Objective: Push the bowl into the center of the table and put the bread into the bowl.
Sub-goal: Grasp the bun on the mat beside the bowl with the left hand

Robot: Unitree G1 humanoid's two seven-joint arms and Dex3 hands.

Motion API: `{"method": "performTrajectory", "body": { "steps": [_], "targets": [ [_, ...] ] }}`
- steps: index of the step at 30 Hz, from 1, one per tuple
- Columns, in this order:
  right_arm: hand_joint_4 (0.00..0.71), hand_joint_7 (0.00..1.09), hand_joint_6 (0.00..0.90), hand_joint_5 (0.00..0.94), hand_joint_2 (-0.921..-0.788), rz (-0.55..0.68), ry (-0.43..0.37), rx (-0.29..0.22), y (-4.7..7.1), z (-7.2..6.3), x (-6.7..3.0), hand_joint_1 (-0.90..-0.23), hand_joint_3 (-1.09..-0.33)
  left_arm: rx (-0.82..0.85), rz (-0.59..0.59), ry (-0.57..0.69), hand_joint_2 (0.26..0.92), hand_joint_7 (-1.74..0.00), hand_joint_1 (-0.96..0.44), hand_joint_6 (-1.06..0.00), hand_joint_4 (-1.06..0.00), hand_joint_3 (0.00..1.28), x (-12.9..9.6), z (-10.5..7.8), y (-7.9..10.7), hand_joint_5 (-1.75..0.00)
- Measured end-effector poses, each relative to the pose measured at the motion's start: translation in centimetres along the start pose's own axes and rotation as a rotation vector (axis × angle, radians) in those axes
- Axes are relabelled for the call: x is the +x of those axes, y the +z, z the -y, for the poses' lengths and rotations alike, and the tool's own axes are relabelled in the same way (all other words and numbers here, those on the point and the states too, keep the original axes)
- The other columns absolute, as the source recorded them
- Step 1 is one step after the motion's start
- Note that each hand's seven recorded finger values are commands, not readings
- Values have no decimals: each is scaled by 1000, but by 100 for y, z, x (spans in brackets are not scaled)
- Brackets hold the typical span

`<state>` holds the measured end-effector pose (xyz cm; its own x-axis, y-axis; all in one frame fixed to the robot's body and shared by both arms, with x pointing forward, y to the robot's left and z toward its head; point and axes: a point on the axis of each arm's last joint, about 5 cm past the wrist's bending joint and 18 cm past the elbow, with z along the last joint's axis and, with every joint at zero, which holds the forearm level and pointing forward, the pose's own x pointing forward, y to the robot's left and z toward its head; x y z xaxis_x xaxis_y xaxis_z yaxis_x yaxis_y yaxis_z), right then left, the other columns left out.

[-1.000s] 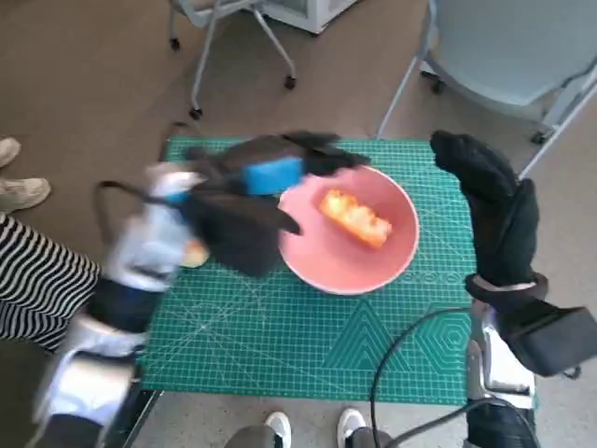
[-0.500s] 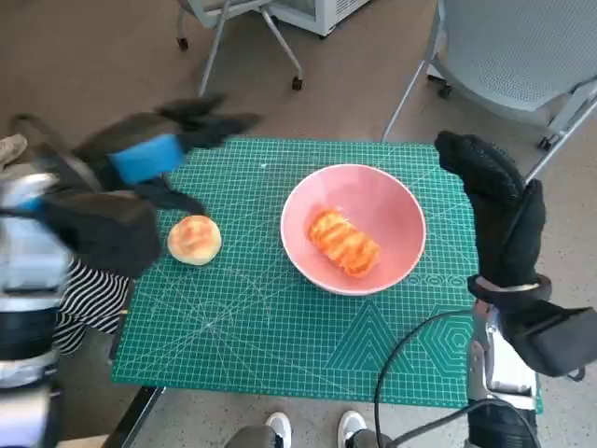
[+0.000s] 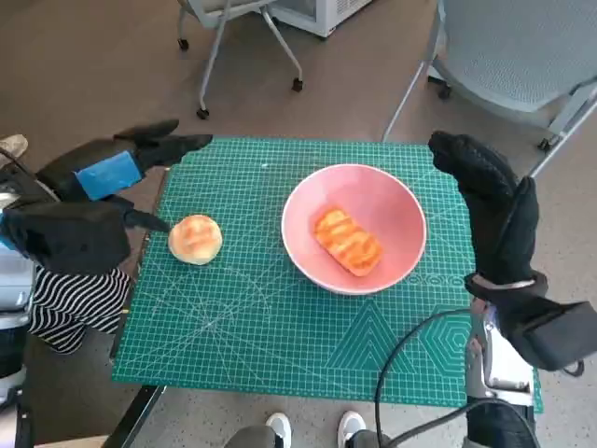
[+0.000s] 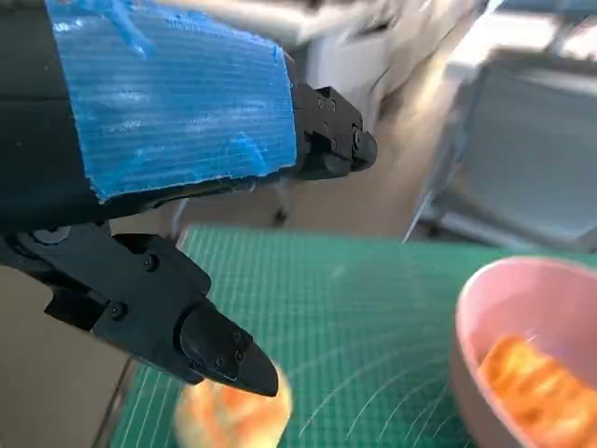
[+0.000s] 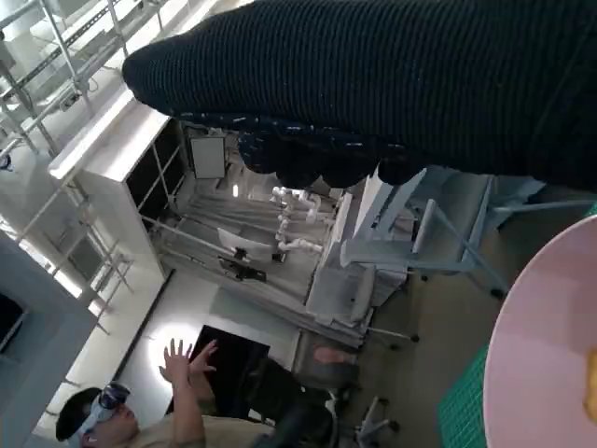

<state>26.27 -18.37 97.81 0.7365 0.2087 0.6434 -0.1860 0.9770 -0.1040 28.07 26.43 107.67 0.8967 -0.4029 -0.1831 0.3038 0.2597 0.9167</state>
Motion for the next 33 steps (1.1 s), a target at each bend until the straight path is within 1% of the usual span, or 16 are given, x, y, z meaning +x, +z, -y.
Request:
{"method": "performTrajectory", "body": {
  "steps": [6, 11, 17, 24, 29, 30, 31, 32, 33],
  "targets": [
    [244, 527, 131, 0, -921, 2, 11, 5, 0, 1, 11, -710, -720, -29, -94, -100, 728, -21, -130, -241, -89, 5, 82, 121, -95, -10],
    [244, 528, 132, 0, -921, 2, 18, 9, 0, 3, 14, -710, -719, -25, -174, -193, 735, -10, -134, -232, -97, 8, 172, 260, -147, -9],
    [244, 529, 133, 0, -921, -1, 18, 17, 1, 8, 16, -709, -718, 46, -255, -286, 748, -3, -145, -224, -106, 13, 311, 393, -97, -6],
    [242, 530, 131, 0, -921, -1, 23, 20, 10, 1, 23, -709, -720, 77, -307, -367, 763, -15, -78, -266, -142, 17, 499, 556, -60, -11],
    [243, 531, 132, 1, -921, 7, 23, 21, 27, 1, 28, -711, -719, 105, -366, -425, 776, -24, -37, -329, -216, 17, 616, 679, -78, -21],
    [243, 531, 132, 1, -921, 9, 23, 21, 30, 2, 27, -711, -718, 114, -381, -433, 782, -22, -31, -349, -250, 17, 641, 698, -84, -18],
    [244, 531, 132, 1, -921, 10, 22, 22, 31, 3, 27, -711, -718, 116, -390, -438, 796, -25, -21, -390, -317, 20, 657, 710, -89, -20],
    [244, 531, 132, 1, -921, 10, 21, 22, 33, 5, 25, -711, -718, 120, -400, -439, 805, -26, -15, -416, -361, 21, 679, 717, -92, -20],
    [244, 532, 132, 1, -921, 10, 21, 23, 34, 6, 24, -711, -718, 128, -410, -438, 808, -27, -12, -425, -376, 21, 698, 721, -94, -20]
  ]
}}
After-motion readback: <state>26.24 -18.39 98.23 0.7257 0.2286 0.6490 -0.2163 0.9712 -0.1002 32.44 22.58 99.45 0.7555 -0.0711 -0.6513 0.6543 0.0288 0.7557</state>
